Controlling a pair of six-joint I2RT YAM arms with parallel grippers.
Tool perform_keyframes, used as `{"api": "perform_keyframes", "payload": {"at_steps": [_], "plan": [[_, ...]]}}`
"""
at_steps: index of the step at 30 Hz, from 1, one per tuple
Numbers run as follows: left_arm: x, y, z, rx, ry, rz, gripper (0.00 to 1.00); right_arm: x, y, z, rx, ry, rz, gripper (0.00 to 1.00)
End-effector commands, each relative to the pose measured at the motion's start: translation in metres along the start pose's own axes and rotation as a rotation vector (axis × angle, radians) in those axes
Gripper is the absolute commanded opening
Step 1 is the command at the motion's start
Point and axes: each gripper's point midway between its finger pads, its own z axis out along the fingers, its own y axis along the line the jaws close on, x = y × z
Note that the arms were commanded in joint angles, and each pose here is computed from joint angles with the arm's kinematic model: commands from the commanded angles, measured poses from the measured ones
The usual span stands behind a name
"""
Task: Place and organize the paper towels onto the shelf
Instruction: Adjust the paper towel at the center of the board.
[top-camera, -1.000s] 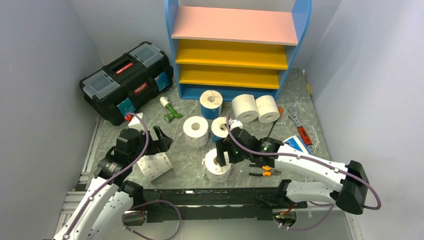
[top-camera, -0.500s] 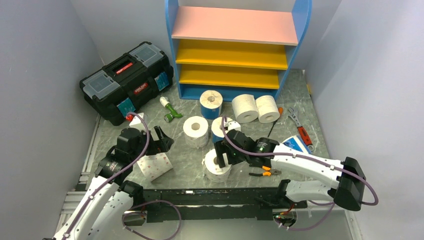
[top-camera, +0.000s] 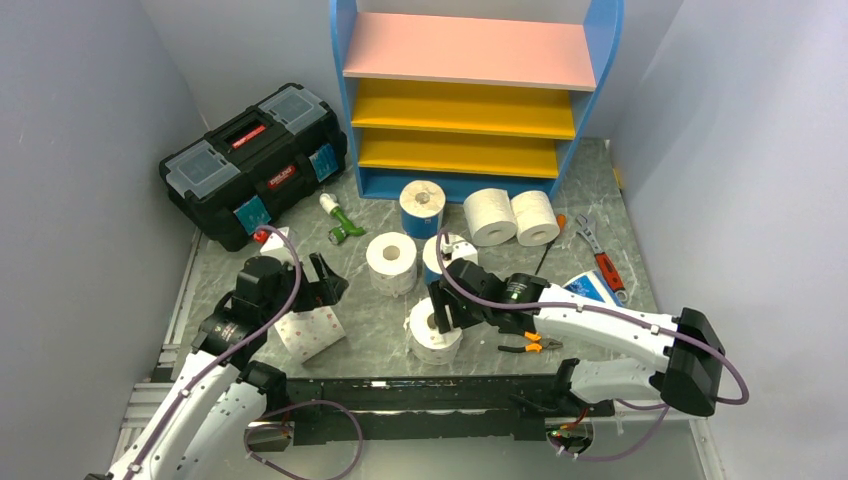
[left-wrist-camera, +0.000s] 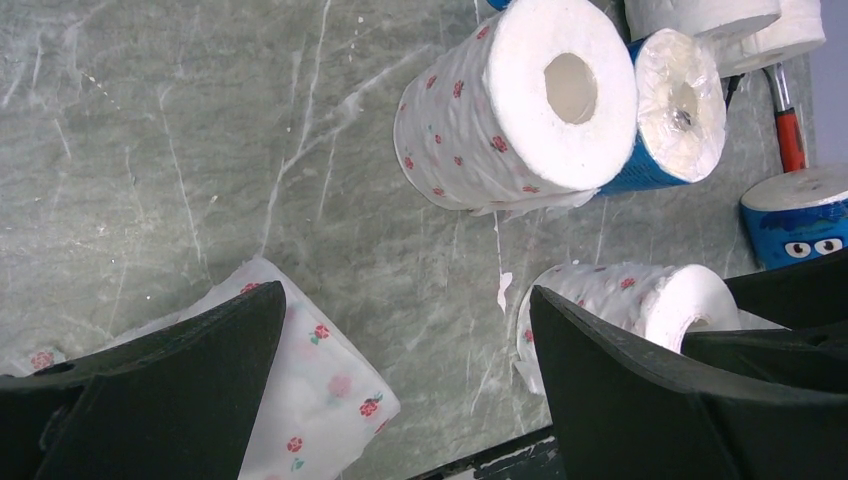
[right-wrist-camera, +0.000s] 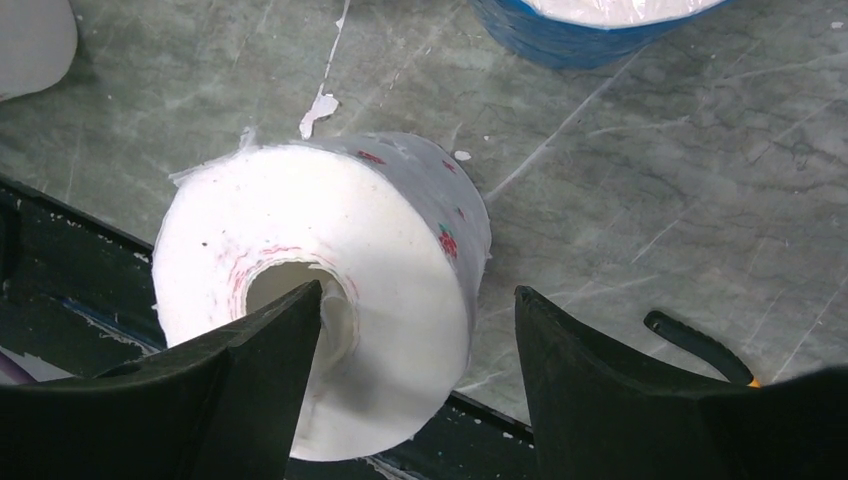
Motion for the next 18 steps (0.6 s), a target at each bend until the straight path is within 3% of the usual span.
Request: {"api": "perform_keyframes", "payload": {"at_steps": [1,18], "plan": [[-0.0051,-0.0084,0.0002,0.035,-0.015,-0.010,0.99,-0.0124,0.0083,-0.0043,-0.007,-0.034,0.010,0.70],[-0.0036,-0.0065,-0.0007,0.025,-0.010,-0.017,0.99,-0.0083,0.0144,-0.0050,0.007,-0.017,-0.024,0.51]]}}
